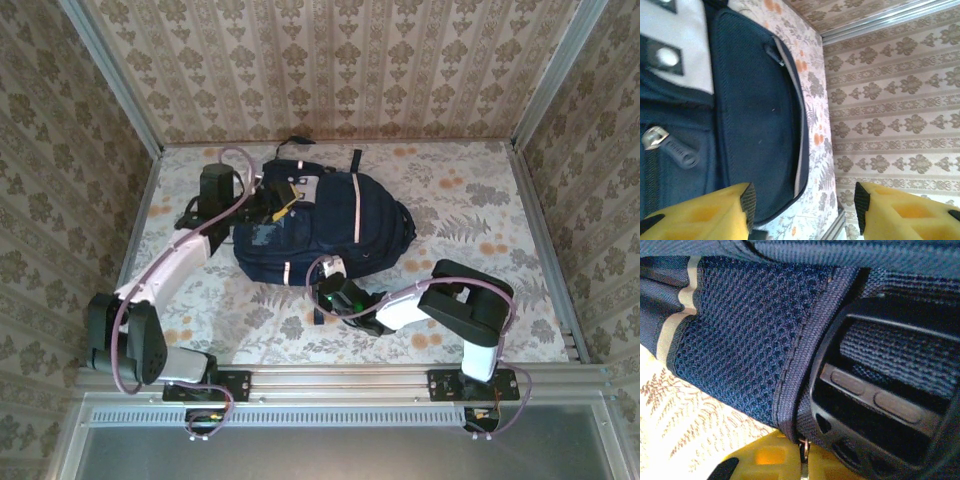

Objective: Pack books, pencil case, and school supplies into a backpack

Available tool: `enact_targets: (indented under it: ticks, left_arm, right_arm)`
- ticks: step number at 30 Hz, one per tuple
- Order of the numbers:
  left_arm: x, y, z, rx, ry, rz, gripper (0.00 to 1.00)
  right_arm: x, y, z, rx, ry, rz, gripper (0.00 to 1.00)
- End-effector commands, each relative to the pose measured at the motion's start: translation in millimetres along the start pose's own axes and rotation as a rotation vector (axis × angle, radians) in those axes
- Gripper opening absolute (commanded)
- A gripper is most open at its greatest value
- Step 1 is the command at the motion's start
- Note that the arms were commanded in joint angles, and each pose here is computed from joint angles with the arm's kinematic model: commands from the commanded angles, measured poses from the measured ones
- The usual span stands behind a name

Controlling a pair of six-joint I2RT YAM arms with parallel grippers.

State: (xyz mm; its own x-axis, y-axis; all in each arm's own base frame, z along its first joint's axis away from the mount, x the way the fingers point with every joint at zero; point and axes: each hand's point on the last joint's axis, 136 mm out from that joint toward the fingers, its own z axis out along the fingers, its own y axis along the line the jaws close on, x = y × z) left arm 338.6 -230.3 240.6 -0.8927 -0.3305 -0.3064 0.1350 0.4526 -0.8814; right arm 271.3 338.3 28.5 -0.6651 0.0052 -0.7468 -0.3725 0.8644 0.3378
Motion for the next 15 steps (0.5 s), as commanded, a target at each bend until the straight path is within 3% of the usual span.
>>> enact_targets:
  ticks: [1, 9, 15]
  left_arm:
    - [15, 12, -12, -0.062, -0.028, -0.026, 0.61]
    - [80, 52, -31, -0.265, -0.051, -0.085, 0.76]
    - [123, 100, -50, -0.357, -0.108, -0.247, 0.80]
  right_arm:
    - [-7, -16, -12, 0.059, -0.005, -0.065, 0.07]
    - [-18, -6, -27, 0.022, 0.002, -0.179, 0.08]
    - [-22, -8, -25, 0.023, -0.006, -0.141, 0.04]
